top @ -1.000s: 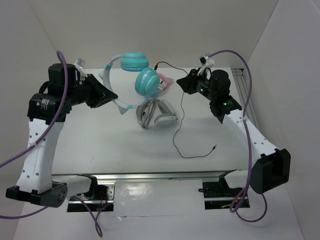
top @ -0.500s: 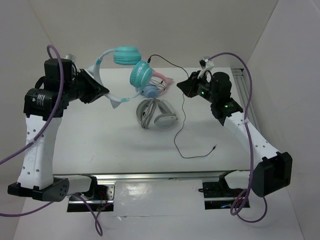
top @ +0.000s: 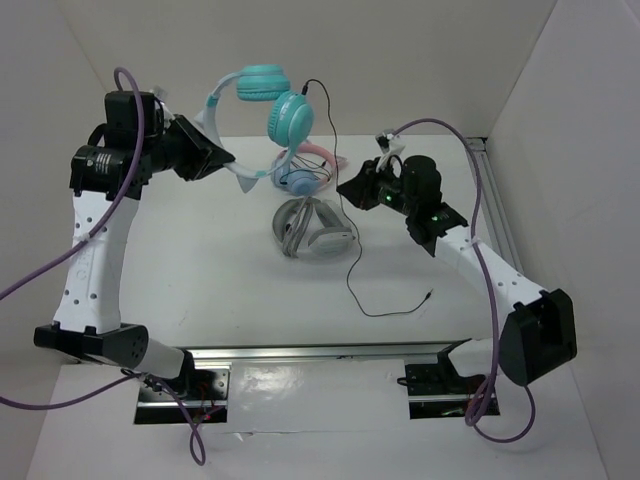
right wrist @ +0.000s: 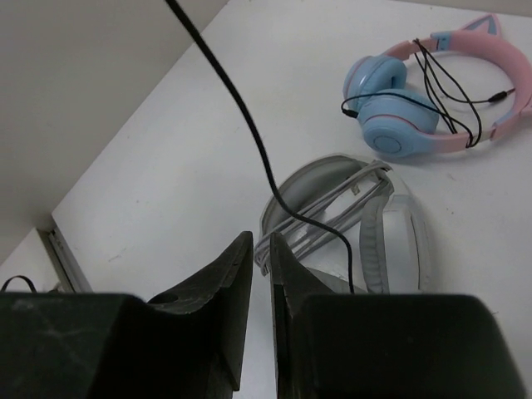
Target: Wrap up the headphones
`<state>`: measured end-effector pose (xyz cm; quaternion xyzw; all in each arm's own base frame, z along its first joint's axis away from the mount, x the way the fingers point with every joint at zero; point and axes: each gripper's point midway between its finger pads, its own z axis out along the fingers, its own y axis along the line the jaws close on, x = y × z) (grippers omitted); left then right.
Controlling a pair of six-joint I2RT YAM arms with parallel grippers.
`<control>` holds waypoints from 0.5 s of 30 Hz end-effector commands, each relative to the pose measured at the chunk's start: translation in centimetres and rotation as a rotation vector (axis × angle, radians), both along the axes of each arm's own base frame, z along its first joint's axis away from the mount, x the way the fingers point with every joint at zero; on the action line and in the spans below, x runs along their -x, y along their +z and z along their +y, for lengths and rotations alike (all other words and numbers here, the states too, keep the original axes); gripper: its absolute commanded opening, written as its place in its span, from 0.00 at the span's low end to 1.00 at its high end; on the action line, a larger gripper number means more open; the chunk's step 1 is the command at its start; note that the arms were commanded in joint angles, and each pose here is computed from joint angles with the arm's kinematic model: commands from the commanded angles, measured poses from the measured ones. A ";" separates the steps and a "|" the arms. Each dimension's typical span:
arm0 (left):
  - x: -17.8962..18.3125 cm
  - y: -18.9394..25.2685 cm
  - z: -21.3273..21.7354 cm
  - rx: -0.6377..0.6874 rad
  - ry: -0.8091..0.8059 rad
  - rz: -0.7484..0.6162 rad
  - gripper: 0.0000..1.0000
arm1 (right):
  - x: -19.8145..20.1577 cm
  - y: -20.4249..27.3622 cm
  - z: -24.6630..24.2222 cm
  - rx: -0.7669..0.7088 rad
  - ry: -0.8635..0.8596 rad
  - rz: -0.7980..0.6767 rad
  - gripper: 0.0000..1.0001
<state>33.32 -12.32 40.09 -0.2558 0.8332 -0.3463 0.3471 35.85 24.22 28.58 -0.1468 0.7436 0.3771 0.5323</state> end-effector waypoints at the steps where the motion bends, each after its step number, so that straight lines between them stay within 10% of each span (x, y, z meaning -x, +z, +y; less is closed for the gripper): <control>1: -0.5 5.0 -1.2 0.107 -0.052 -0.155 0.00 | -1.4 1.0 1.0 -0.028 0.000 -0.054 0.21; 7: 0.0 4.9 -1.5 0.106 -0.087 -0.164 0.00 | -2.6 2.2 0.7 0.000 -0.057 -0.097 0.57; 15: 1.3 5.5 -1.0 0.054 -0.082 -0.236 0.00 | -3.2 2.5 0.1 0.045 -0.112 -0.189 0.65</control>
